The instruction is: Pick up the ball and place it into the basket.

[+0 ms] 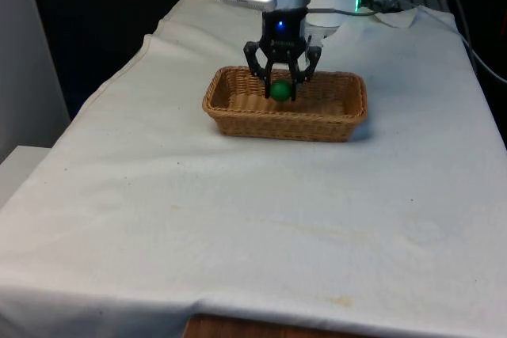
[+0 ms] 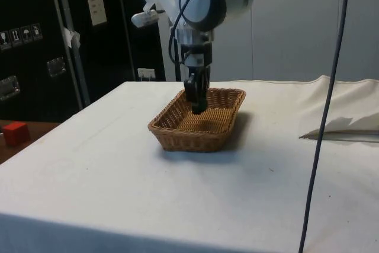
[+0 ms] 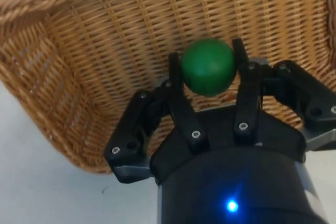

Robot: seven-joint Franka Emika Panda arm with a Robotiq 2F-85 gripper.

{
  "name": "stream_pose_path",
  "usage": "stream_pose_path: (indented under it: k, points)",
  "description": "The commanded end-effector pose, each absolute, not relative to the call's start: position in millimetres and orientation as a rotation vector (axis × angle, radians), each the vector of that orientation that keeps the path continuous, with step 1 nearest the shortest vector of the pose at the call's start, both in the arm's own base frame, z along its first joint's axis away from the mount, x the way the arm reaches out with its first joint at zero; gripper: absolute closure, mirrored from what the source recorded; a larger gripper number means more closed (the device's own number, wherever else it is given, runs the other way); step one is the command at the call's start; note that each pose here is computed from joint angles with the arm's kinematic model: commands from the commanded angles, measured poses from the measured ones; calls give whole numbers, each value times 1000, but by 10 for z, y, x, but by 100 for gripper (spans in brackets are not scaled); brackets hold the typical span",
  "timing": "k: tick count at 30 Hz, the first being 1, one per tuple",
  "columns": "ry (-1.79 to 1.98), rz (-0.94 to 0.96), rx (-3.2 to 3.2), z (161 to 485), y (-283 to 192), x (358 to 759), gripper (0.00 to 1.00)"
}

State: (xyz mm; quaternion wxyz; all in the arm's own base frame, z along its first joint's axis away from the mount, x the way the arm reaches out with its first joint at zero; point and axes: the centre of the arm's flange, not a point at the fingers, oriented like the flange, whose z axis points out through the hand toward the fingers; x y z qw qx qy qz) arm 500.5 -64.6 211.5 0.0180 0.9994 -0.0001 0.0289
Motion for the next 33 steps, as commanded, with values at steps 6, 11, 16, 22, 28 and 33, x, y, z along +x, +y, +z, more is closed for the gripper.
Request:
stream_pose_path:
  k: [6, 11, 16, 22, 28, 33]
  points:
    - [-30, 96, 3109, 1963, -611, 4989, 100]
    - [-46, 64, 3092, 1820, -598, 4983, 100]
    - [-46, 75, 3097, 1835, -594, 5004, 100]
    - [-47, 71, 3093, 1829, -599, 5004, 99]
    - [-47, 68, 3091, 1824, -598, 5006, 47]
    - [-47, 68, 3091, 1824, -599, 5006, 12]
